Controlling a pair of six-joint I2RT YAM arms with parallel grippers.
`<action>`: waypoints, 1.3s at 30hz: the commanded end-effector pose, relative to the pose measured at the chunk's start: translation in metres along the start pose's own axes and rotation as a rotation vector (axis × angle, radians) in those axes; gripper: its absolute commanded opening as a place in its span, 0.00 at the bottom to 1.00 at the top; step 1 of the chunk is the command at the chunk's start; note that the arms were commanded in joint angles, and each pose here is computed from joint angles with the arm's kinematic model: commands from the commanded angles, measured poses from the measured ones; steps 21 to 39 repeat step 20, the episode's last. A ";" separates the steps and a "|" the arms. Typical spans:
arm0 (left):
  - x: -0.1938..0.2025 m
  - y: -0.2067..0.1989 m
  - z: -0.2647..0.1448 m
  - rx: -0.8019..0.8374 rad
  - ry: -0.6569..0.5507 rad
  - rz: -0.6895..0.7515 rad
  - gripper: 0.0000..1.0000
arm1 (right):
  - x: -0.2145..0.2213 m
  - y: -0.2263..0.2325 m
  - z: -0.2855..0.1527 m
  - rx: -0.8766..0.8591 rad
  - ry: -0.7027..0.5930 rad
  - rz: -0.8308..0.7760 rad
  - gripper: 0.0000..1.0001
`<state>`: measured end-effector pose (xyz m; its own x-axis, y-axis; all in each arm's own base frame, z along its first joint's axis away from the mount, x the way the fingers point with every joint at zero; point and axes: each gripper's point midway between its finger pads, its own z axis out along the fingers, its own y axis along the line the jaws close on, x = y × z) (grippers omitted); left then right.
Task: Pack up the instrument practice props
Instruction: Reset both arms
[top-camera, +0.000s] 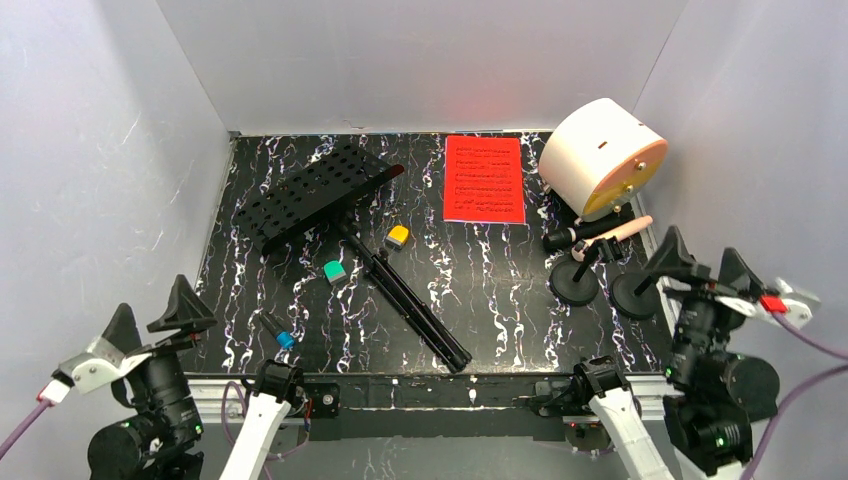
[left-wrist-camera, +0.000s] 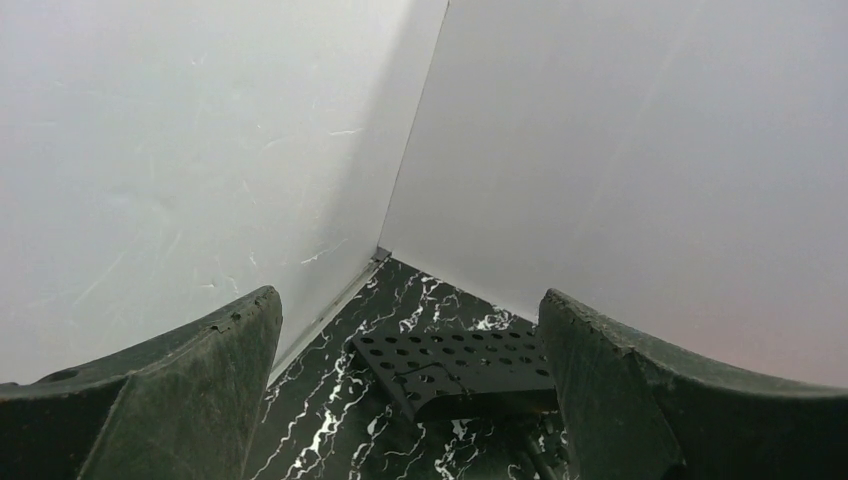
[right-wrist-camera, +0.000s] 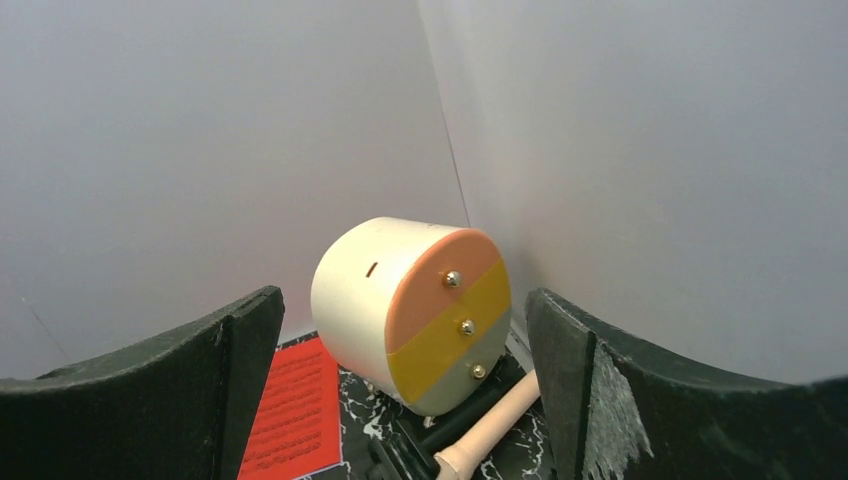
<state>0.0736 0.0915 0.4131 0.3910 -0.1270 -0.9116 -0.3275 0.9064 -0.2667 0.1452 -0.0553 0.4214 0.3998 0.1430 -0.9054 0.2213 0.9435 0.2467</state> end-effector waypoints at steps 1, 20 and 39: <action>-0.004 0.009 -0.010 -0.006 -0.030 -0.018 0.98 | 0.002 -0.023 -0.028 0.022 -0.012 -0.009 0.99; 0.046 -0.018 -0.002 0.051 0.099 -0.140 0.98 | 0.014 -0.024 -0.047 -0.040 0.065 -0.021 0.99; 0.046 -0.018 -0.002 0.051 0.099 -0.140 0.98 | 0.014 -0.024 -0.047 -0.040 0.065 -0.021 0.99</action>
